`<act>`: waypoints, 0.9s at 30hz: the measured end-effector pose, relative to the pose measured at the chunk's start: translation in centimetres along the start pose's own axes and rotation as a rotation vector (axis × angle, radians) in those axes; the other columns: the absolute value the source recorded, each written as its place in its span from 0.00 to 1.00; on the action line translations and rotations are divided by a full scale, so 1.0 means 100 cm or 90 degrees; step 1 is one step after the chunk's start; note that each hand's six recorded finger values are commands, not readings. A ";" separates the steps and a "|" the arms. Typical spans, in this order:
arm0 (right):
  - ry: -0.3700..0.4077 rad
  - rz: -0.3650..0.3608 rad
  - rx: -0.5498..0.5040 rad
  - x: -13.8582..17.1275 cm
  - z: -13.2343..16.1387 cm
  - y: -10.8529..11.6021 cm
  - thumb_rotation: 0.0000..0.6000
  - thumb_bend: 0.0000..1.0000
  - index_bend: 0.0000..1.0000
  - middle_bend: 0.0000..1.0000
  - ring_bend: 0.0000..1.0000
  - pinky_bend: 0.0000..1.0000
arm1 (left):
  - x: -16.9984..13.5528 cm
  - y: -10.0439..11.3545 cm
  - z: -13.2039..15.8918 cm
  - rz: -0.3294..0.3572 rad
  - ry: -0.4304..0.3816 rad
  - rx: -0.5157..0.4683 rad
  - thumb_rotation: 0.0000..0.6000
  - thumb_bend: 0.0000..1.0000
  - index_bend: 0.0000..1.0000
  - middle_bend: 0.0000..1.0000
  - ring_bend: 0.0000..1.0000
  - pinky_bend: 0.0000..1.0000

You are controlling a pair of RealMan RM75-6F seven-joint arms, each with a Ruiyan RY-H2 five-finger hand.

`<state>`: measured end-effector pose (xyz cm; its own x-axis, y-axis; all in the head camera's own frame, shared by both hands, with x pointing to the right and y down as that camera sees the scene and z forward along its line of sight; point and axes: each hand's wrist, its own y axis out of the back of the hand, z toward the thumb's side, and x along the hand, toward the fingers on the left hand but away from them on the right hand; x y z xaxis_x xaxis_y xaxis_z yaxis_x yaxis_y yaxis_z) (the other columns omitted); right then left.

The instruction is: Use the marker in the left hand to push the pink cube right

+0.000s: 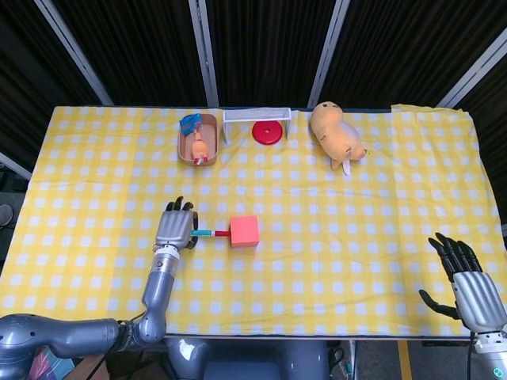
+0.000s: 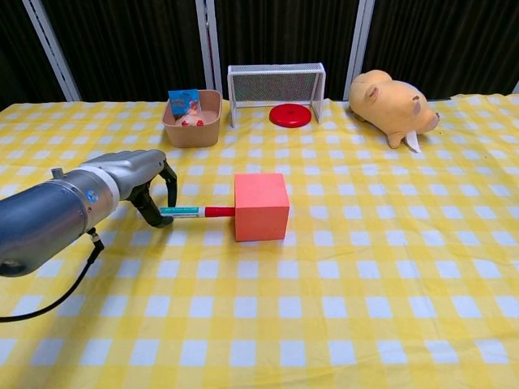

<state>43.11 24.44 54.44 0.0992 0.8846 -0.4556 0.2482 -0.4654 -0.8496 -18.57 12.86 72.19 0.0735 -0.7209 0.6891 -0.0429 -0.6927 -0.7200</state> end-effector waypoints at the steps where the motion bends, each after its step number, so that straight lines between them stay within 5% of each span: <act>1: 0.000 0.000 0.000 0.000 0.000 0.000 1.00 0.32 0.00 0.00 0.00 0.00 | 0.000 0.000 0.002 0.000 -0.001 0.000 1.00 0.47 0.64 0.18 0.04 0.12; 27: -0.003 0.002 -0.004 0.000 -0.001 0.000 1.00 0.32 0.00 0.00 0.00 0.00 | -0.001 0.002 0.023 -0.005 0.009 0.032 1.00 0.47 0.65 0.18 0.04 0.12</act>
<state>43.17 24.49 54.47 0.0961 0.8827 -0.4600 0.2544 -0.4685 -0.8460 -16.25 12.87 71.82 0.0594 -0.7164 0.6952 0.0080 -0.6960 -0.7180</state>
